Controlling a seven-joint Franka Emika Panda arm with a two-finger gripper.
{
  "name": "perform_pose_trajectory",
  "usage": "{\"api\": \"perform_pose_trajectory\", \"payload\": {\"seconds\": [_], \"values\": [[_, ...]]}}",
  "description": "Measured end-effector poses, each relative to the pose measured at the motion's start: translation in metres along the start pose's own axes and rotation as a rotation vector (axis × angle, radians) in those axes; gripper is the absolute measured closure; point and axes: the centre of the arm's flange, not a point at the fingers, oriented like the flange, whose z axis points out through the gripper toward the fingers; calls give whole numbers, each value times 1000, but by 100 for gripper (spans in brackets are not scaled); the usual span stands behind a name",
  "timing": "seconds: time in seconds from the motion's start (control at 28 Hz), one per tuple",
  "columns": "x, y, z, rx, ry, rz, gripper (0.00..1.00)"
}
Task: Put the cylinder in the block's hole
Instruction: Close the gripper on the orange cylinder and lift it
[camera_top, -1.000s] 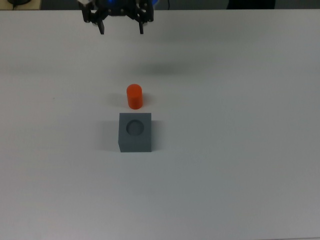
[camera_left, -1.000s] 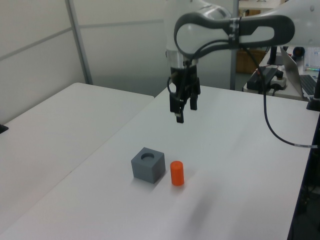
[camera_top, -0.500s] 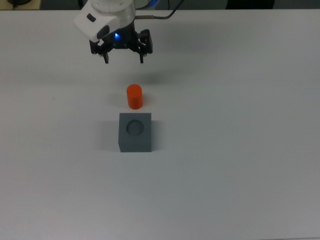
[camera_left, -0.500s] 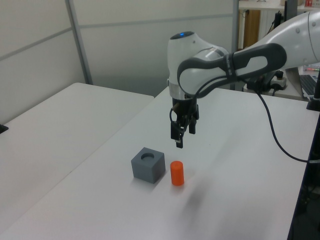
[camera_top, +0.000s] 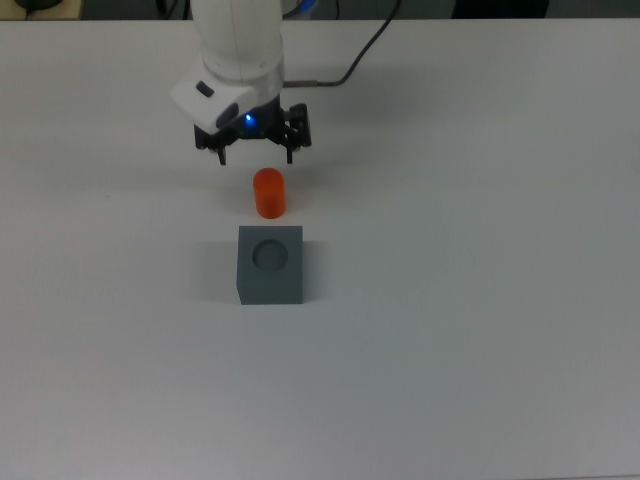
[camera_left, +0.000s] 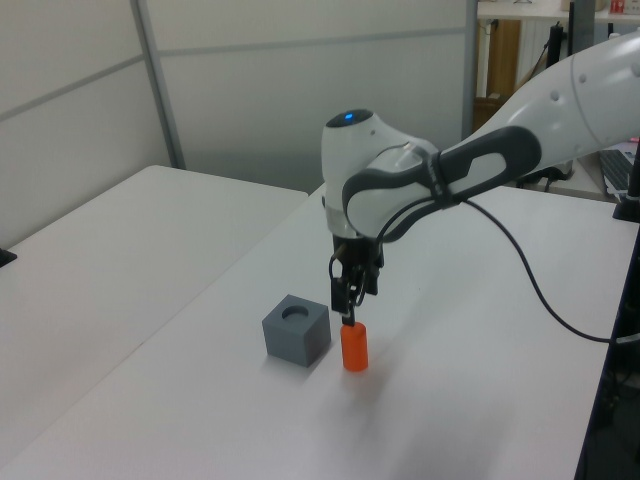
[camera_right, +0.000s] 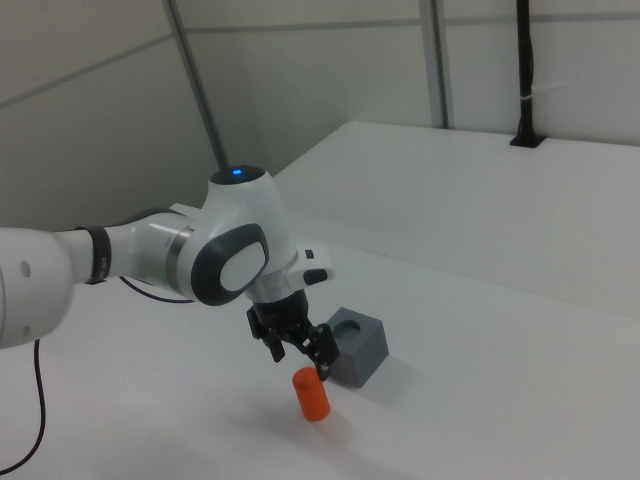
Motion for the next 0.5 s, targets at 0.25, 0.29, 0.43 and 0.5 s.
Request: {"api": "perform_pose_trajectory", "payload": {"seconds": [0.25,0.29,0.43,0.5], "values": [[8,-15,25,2,-2,-23,0],[9,-17,28,3,-1,-24,0],[12,-24,39,-2,-5,-32,0],[12,-24,43,-8,-9,-34,0]]}}
